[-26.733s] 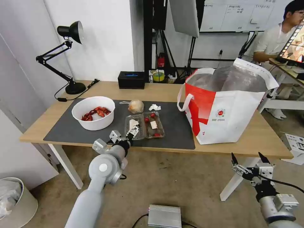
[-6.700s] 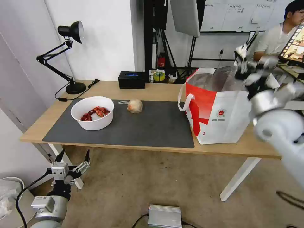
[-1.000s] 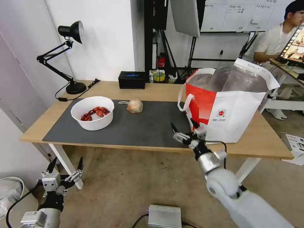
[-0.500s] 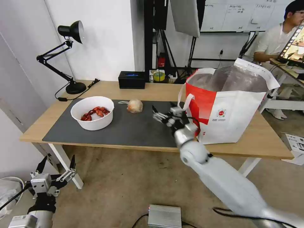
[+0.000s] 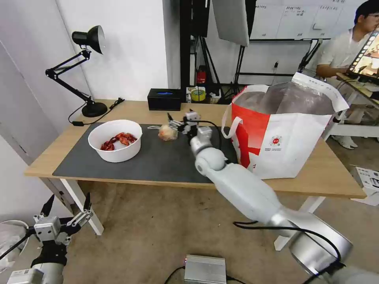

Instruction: Pick up the trash from the table and place it into the takeout bag.

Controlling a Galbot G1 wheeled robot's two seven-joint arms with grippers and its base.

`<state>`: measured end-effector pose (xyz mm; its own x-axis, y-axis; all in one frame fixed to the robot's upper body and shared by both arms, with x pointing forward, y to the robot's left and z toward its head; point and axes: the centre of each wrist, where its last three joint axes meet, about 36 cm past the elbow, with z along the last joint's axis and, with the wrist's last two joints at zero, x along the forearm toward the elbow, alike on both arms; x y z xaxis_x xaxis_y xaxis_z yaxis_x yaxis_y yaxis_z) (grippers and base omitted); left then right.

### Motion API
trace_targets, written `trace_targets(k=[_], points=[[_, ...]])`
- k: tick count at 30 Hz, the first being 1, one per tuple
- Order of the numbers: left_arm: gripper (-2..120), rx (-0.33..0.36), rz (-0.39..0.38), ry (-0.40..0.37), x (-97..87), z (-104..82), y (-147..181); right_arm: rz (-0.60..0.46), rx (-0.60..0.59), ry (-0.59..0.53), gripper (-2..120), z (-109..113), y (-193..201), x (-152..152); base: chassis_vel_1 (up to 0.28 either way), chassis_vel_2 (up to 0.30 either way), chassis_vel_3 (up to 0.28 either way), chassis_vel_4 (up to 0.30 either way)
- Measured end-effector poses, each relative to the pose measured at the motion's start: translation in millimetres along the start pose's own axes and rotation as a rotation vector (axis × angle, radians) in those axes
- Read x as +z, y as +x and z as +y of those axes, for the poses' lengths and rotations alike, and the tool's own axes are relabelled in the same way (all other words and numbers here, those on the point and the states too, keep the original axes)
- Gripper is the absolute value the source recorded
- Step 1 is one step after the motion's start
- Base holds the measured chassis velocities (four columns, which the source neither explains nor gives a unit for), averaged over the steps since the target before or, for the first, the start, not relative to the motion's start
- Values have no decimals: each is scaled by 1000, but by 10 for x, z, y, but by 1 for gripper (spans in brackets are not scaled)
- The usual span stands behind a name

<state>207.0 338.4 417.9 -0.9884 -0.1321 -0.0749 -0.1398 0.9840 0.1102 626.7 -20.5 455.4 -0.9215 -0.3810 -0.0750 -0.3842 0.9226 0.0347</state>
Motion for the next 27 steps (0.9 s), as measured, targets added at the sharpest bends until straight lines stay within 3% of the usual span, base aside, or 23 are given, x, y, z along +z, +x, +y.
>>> trace_targets(k=[10, 14, 27], points=[[100, 5, 0, 0, -2, 8, 1, 53, 49, 13, 100, 54, -351, 21, 0, 0, 0, 0], [100, 9, 6, 1, 22, 5, 2, 128, 78, -6, 100, 65, -424, 169, 0, 0, 0, 0], [100, 16, 26, -1, 105, -17, 7, 237, 79, -4, 100, 84, -297, 519, 0, 0, 0, 0]])
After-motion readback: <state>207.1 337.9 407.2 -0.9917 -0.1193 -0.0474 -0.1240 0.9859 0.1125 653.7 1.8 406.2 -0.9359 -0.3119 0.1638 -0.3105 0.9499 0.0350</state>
